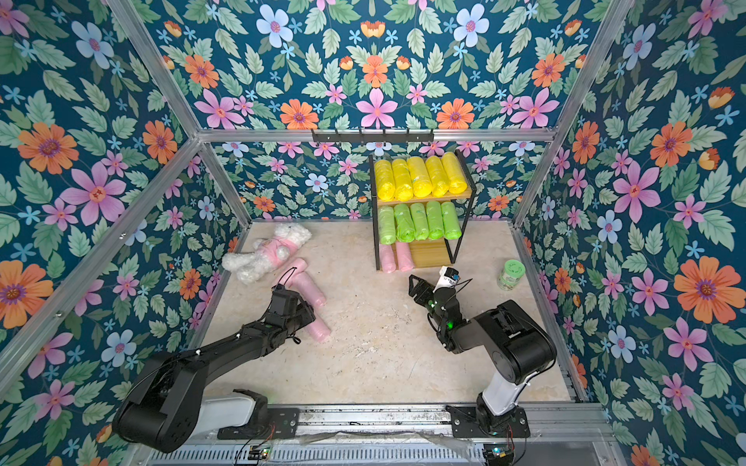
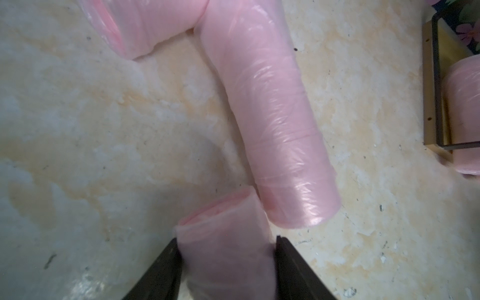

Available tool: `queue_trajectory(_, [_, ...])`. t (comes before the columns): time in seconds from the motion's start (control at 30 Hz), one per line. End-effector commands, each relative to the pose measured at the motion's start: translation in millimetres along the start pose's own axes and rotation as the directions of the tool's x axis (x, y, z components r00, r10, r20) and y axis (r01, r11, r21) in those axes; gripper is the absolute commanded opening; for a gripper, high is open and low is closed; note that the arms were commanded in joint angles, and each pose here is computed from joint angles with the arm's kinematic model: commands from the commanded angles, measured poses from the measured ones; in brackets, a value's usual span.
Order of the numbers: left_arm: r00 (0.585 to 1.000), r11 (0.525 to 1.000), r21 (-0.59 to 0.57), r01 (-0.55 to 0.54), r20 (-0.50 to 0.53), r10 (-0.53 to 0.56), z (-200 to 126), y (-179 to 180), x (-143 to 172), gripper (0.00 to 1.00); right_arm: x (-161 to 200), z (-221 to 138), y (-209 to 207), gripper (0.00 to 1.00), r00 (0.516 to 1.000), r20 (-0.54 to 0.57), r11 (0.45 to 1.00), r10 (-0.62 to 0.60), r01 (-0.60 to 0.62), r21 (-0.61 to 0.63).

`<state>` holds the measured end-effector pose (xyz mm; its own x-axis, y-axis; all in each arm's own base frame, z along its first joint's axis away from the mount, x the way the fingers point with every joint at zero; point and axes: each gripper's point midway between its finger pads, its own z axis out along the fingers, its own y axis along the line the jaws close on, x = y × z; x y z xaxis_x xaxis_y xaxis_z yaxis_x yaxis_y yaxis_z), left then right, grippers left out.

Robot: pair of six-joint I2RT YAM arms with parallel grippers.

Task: Sort the rolls of trash bags by color and place them on the shelf
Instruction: Pick up the roll of trash bags from the center of the board.

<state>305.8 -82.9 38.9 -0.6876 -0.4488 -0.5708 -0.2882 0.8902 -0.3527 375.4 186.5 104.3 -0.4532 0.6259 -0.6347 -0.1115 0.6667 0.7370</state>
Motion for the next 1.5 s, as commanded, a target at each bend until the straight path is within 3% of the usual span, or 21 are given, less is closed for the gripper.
queue_trajectory(0.0, [0.999,1.000,-0.017,-0.010,-0.051,0.009,-1,8,13,0.64,-5,-5,8,0.81,1.000,0.005,1.000,-0.017,0.017,-0.020])
queue_trajectory(0.27, [0.996,1.000,0.014,-0.028,-0.088,0.029,5,0,19,0.72,-3,-6,9,0.80,1.000,-0.007,1.000,-0.015,0.015,-0.021])
queue_trajectory(0.6, [0.997,0.996,0.090,0.012,-0.081,-0.005,4,-16,15,0.46,-1,-13,15,0.80,0.999,-0.028,0.999,-0.038,0.037,-0.031])
queue_trajectory(0.77, [0.990,0.975,0.198,0.097,-0.123,-0.074,-7,-37,21,0.40,10,-24,34,0.80,0.994,-0.071,0.993,-0.083,0.076,-0.095])
queue_trajectory(0.93, [0.981,0.925,0.330,0.189,-0.107,-0.162,-35,-77,17,0.39,31,-42,69,0.80,0.983,-0.137,0.969,-0.124,0.091,-0.230])
queue_trajectory(1.2, [0.933,0.789,0.553,0.268,0.056,-0.356,-75,-146,-39,0.38,54,-74,141,0.83,0.962,-0.235,0.865,-0.140,0.004,-0.502])
queue_trajectory(1.33, [0.894,0.715,0.631,0.302,0.074,-0.442,-81,-170,-62,0.37,56,-83,167,0.86,0.962,-0.261,0.834,-0.083,-0.077,-0.547])
queue_trajectory(1.47, [0.870,0.659,0.676,0.331,0.051,-0.490,-83,-186,-68,0.37,62,-81,174,0.93,0.961,-0.275,0.842,-0.033,-0.122,-0.526])
